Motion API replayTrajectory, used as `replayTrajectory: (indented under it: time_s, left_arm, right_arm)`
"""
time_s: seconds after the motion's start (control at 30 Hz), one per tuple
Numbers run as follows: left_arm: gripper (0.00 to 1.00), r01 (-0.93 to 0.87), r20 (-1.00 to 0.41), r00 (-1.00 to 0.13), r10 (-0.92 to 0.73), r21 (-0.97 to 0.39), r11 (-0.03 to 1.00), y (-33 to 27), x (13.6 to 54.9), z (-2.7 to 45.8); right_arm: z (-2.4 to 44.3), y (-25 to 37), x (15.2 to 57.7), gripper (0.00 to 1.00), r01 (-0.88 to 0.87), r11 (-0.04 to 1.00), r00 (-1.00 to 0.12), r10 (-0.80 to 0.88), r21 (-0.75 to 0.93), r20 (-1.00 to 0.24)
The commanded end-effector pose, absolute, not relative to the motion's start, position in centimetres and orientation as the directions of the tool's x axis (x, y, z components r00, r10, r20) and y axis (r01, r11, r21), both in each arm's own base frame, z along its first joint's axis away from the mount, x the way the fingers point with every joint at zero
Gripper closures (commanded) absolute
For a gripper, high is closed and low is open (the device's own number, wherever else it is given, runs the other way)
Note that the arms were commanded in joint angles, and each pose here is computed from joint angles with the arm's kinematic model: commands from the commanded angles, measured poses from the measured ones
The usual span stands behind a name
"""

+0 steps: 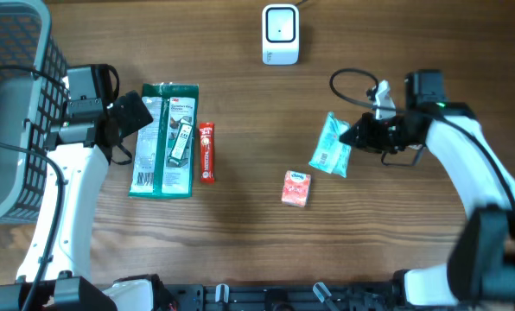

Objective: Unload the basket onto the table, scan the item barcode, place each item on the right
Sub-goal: 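Lift the wipes pack and turn it with the right gripper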

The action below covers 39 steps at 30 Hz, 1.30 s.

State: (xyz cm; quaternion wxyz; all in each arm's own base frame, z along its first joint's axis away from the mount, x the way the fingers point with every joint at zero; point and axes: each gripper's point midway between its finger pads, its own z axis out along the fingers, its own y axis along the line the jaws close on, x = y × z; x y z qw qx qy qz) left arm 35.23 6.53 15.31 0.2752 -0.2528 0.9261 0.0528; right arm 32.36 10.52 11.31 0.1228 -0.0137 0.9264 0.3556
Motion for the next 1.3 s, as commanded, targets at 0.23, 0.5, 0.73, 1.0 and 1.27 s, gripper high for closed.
replayTrajectory:
  time_s: [0.23, 0.5, 0.73, 1.0, 1.27]
  left_arm:
    - [0.00, -0.506, -0.541, -0.710, -0.450, -0.051, 0.861, 6.6, 35.3, 15.6]
    - [0.00, -0.506, -0.542, -0.710, -0.450, -0.051, 0.861, 6.6, 35.3, 15.6]
    - [0.00, -0.506, -0.541, -0.710, -0.450, -0.051, 0.861, 6.6, 35.3, 15.6]
    - [0.00, -0.506, -0.542, -0.710, -0.450, -0.051, 0.861, 6.6, 35.3, 15.6]
    - [0.00, -0.506, -0.542, -0.710, -0.450, -0.051, 0.861, 6.6, 35.3, 15.6]
  right_arm:
    - [23.9, 13.3, 28.8, 0.96, -0.460, 0.582, -0.827, -0.005, 0.671, -0.562]
    - [23.7, 13.3, 28.8, 0.96, -0.454, 0.581, -0.832, -0.005, 0.675, -0.555]
    - [23.7, 13.3, 28.8, 0.96, -0.394, 0.583, -0.861, 0.036, 0.710, -0.507]
    - [22.5, 12.2, 29.4, 0.96, -0.339, 0.661, -0.870, 0.050, 0.669, -0.491]
    - [22.3, 12.1, 29.5, 0.96, -0.341, 0.670, -0.868, 0.046, 0.660, -0.495]
